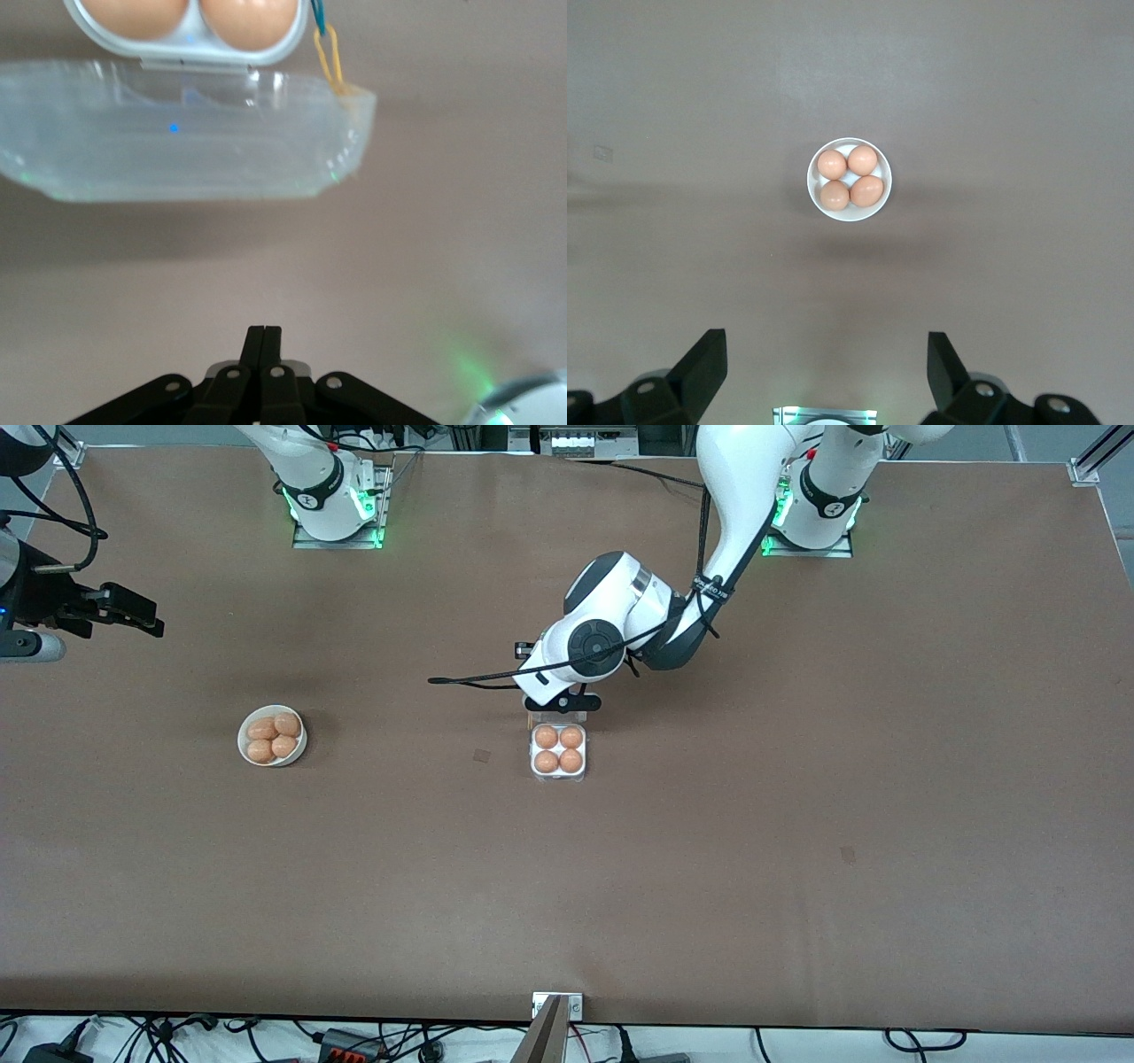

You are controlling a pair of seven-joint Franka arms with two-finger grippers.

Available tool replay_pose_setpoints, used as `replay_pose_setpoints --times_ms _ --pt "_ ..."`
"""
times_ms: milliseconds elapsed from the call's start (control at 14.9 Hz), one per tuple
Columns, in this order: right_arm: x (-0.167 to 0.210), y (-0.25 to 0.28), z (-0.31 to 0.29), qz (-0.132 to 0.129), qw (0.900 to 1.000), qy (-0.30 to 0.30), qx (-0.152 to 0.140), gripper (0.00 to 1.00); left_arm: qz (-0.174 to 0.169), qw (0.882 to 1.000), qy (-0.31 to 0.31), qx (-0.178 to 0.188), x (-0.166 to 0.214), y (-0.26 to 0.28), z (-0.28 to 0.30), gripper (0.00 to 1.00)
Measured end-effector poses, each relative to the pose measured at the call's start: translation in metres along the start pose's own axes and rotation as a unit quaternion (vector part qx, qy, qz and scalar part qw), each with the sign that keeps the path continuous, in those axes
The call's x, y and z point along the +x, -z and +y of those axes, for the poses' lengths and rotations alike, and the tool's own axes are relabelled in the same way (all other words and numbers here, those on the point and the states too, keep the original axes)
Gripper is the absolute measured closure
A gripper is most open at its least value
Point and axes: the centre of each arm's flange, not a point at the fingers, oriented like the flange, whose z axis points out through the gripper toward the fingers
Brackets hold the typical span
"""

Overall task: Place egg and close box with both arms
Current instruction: 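Grasp the open lid of the egg box with the left gripper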

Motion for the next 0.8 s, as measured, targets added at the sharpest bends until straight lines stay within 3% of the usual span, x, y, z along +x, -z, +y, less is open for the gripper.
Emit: replay_pose_setpoints --times_ms 201,468,803 --pt "0.0 0.0 -0.0001 0.0 1.0 0.0 0.0 0.0 0.018 1.0 -0.004 0.022 -0.0022 -0.0014 0.0021 0.99" --pt "0.0 0.0 -0.0001 0.0 1.0 0.0 0.0 0.0 0.038 0.999 -0.005 0.02 -0.0034 -0.0018 0.0081 0.99" --pt "0.0001 0.0 -0.0008 0.0 1.0 0.001 0.0 0.0 0.058 0.997 -0.014 0.043 0.0046 -0.007 0.0025 0.99"
